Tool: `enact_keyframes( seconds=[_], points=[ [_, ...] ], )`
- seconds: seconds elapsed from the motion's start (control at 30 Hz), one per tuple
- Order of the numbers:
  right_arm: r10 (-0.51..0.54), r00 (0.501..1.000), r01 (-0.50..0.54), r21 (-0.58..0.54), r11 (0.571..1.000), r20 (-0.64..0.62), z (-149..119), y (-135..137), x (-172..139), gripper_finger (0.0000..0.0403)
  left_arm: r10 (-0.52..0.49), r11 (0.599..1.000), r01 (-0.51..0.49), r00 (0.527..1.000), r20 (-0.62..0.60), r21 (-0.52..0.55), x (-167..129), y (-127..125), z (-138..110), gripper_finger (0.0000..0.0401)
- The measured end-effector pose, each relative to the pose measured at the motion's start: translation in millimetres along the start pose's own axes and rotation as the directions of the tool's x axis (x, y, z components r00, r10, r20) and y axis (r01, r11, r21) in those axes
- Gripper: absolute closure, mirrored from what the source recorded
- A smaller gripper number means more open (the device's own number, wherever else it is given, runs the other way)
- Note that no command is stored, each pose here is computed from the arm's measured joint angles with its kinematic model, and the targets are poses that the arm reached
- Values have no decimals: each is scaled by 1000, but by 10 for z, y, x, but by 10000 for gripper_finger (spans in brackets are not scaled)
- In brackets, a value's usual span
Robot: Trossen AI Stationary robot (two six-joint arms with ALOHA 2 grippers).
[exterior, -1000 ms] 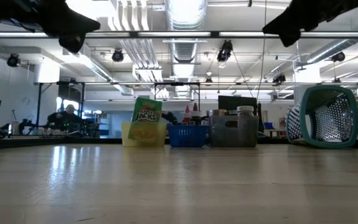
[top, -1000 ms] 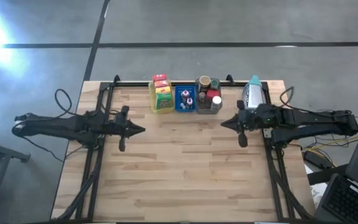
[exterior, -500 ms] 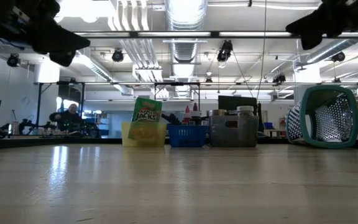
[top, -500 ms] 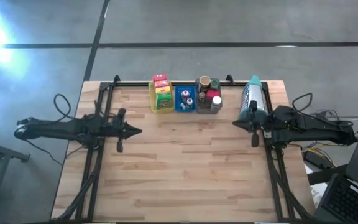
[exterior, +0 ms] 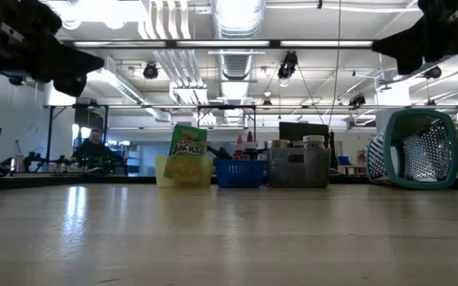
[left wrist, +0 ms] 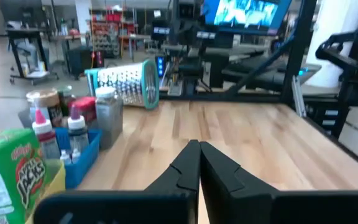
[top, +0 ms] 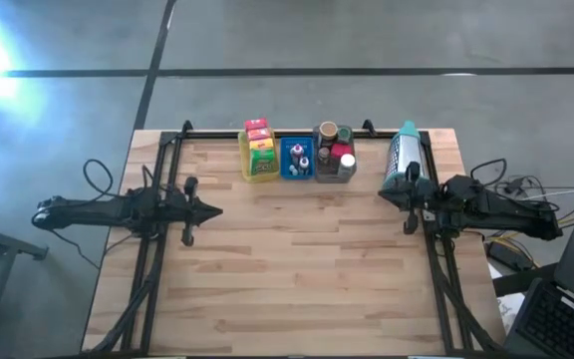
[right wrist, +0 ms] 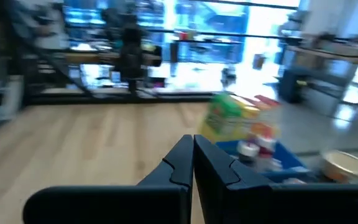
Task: Pick & Place Kitchen Items
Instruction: Return to Home Position
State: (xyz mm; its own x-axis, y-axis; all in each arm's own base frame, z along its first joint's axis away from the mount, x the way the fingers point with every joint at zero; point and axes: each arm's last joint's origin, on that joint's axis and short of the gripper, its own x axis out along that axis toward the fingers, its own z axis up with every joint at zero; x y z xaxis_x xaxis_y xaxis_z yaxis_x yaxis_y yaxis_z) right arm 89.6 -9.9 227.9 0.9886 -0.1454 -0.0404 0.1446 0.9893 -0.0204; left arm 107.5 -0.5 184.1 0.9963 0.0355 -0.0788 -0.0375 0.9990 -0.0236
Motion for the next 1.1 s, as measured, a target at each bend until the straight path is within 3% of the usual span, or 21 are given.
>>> enact_keyframes(
  seconds=[0.1, 0.2, 0.4, 1.1],
  points=[
    [-80, 997, 80, -6, 997, -13, -41, -22, 10, 394, 0, 1000, 0, 1000, -9, 0, 7, 1, -43, 387],
    [-92, 995, 92, -16, 996, -33, -91, -24, 25, 394, 0, 1000, -1, 999, -41, -8, 19, 2, -134, 387],
    [-95, 994, 94, -18, 995, -53, -159, -22, 43, 394, -6, 989, -9, 995, -99, -149, 37, 4, -324, 387],
    [-96, 989, 93, -26, 995, -117, -365, -16, 90, 394, -8, 988, -11, 993, -122, -152, 43, 3, -335, 387]
  ],
)
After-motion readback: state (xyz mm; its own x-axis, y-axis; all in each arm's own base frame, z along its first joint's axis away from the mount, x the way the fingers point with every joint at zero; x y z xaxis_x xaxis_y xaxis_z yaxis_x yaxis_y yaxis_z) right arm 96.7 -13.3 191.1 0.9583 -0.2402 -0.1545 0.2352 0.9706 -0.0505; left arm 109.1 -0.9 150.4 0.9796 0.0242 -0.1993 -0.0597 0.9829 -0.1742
